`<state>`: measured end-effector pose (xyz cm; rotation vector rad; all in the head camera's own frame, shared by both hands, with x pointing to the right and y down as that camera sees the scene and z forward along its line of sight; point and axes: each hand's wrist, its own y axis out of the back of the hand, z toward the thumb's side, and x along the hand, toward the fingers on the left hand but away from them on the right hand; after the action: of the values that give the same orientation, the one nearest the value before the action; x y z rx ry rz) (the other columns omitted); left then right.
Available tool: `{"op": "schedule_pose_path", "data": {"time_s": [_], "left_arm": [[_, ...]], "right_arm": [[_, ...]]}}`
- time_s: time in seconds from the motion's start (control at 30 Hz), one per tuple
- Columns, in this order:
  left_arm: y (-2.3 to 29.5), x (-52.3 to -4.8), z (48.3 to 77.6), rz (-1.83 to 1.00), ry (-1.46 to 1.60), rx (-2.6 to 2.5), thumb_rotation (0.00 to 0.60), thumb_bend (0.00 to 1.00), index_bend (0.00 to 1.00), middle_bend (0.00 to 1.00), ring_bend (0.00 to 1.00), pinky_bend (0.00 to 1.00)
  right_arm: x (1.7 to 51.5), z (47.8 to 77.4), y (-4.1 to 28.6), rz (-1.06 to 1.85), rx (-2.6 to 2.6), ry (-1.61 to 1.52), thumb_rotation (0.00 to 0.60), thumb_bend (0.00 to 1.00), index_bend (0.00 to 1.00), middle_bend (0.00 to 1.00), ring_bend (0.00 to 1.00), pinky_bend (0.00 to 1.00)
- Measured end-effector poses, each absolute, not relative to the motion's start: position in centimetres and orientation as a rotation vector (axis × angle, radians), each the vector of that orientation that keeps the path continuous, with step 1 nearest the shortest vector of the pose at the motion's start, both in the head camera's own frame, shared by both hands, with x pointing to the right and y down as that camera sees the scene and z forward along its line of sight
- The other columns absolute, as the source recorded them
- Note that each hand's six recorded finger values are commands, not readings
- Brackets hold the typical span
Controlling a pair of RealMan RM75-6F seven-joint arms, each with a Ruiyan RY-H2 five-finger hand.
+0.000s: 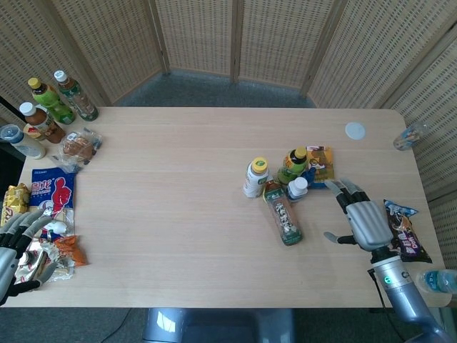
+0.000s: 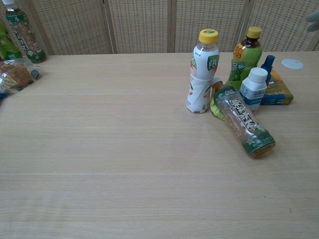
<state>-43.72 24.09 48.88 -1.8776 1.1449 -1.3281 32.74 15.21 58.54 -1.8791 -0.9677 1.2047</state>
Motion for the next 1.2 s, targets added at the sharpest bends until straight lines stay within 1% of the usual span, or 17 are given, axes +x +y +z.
{"op": "schedule_pose_path", "data": {"time_s": [0.2,0.47,0.83,1.2], "left_arm": [[24.1,-43.5,49.0,-1.336,1.137,-1.88,0.6,0.35,0.12,0.06,0.0,0.0],[23.8,-42.9,49.1,-1.329,1.123,-1.887,0.6,0.35,0.12,0.06,0.0,0.0],[23.6,-42.8,49.2,-1.333,1.116,-1.885,0.6,0.35,0.12,0.06,0.0,0.0],[23.7,-42.9,49.2,-1.341,1.12,-1.883,0.6,0.35,0.12,0.06,0.0,0.0]], "right_arm": [[31.7,59.8,15.2,1.171,-1.933,-0.915,0.6,0.0,0.0,0.0,0.0,0.14],[29.0,61.3,15.8,1.108,-1.997,-0.751,0.6,0.01,0.0,0.0,0.0,0.14],[26.1,63.4,16.8,1.09,-2.038,-0.659,0.6,0.0,0.0,0.0,0.0,0.14],[24.1,63.7,16.8,0.983,-2.039,-0.578,0.6,0.01,0.0,0.0,0.0,0.14]]}}
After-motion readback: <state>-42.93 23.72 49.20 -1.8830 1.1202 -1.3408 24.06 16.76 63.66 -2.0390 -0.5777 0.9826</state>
